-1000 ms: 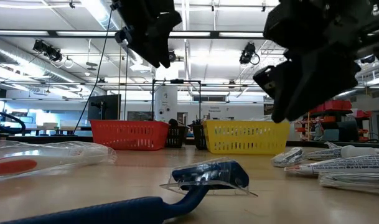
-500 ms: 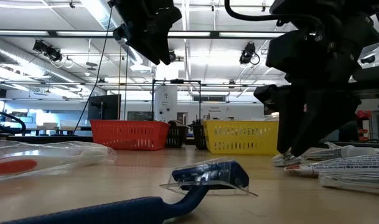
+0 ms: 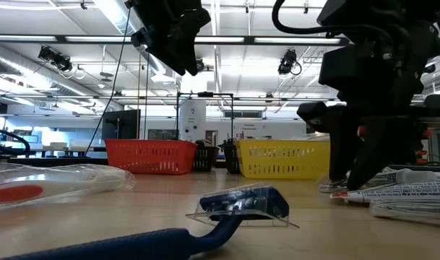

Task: Pick & Place Travel size toiletries
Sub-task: Put the silver nail cutter into the left black bin

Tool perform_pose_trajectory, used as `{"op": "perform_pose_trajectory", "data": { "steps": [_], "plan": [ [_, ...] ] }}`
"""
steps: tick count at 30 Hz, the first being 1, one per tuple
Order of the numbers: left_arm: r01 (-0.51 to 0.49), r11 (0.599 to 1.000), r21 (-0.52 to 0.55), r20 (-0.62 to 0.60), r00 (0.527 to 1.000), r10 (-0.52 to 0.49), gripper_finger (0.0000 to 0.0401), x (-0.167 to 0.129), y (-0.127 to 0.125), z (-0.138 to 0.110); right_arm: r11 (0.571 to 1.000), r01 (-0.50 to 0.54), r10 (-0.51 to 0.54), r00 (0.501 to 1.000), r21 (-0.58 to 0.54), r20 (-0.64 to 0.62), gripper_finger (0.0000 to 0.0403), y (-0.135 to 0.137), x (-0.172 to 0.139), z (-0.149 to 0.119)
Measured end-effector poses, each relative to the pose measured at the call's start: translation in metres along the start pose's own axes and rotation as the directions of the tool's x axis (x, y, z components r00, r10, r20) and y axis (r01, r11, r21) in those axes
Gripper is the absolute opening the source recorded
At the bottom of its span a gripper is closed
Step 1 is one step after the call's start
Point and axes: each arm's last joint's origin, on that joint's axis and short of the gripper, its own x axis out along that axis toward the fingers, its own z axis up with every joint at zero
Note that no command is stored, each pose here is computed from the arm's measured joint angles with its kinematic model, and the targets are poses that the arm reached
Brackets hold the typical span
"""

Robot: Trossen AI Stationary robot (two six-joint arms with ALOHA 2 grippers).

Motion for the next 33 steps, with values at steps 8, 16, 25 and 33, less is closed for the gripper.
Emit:
{"op": "perform_pose_trajectory", "data": {
  "steps": [8,16,25,33],
  "plan": [
    [0.001,1.000,0.009,-0.002,1.000,-0.001,0.0193,0.000,0.000,0.000,0.999,0.002,-0.003,1.000,0.032,0.015,0.0071,0.000,0.000,0.001],
    [-0.013,0.994,0.107,0.010,1.000,0.012,0.0193,-0.020,0.024,0.007,0.993,0.011,-0.030,0.987,0.120,0.157,0.0052,-0.004,-0.002,0.018],
    [0.035,0.994,0.106,0.042,0.998,-0.040,0.0193,-0.048,0.054,0.009,0.927,0.375,-0.364,0.874,0.030,0.322,0.0050,-0.035,-0.032,0.066],
    [0.194,0.981,-0.005,0.049,0.980,-0.194,0.0193,-0.019,0.028,-0.023,0.682,0.717,-0.731,0.658,0.145,0.180,0.0049,-0.074,-0.046,0.068]
  ]
}}
